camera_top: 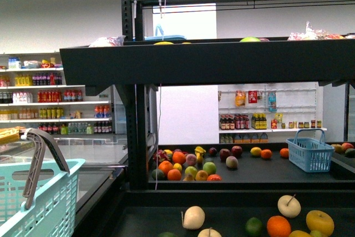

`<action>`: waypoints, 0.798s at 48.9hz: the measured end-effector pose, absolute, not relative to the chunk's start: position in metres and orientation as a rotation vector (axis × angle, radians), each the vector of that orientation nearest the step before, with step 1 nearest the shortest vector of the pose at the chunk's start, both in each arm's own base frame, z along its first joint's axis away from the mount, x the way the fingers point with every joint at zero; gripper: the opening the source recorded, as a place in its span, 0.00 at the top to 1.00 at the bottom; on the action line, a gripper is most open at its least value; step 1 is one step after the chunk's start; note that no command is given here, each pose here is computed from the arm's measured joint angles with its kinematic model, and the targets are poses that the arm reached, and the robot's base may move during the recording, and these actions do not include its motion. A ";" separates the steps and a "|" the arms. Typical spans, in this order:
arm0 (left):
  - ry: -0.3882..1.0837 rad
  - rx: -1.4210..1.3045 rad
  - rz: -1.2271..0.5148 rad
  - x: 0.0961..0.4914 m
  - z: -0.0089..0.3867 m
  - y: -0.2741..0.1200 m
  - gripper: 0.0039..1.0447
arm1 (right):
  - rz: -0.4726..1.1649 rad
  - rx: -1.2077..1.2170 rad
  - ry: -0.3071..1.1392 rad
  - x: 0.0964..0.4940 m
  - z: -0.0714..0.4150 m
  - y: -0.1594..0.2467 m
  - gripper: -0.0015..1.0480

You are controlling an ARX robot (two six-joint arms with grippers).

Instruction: Pick lemon from shelf

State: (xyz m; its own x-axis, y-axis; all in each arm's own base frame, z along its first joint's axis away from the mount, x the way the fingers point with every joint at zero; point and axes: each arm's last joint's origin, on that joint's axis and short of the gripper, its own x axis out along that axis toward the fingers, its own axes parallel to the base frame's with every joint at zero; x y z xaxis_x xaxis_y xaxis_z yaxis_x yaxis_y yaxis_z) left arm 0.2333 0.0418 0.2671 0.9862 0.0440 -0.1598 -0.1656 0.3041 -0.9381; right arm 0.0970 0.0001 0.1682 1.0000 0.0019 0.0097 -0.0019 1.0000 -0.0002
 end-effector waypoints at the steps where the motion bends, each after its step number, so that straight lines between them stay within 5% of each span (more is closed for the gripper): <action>1: 0.112 -1.259 0.140 0.236 0.267 0.042 0.07 | 0.002 0.000 -0.010 0.097 0.168 0.000 0.07; 39: 0.069 -1.406 0.258 0.394 0.277 0.089 0.07 | 0.002 0.000 -0.010 0.097 0.168 0.000 0.07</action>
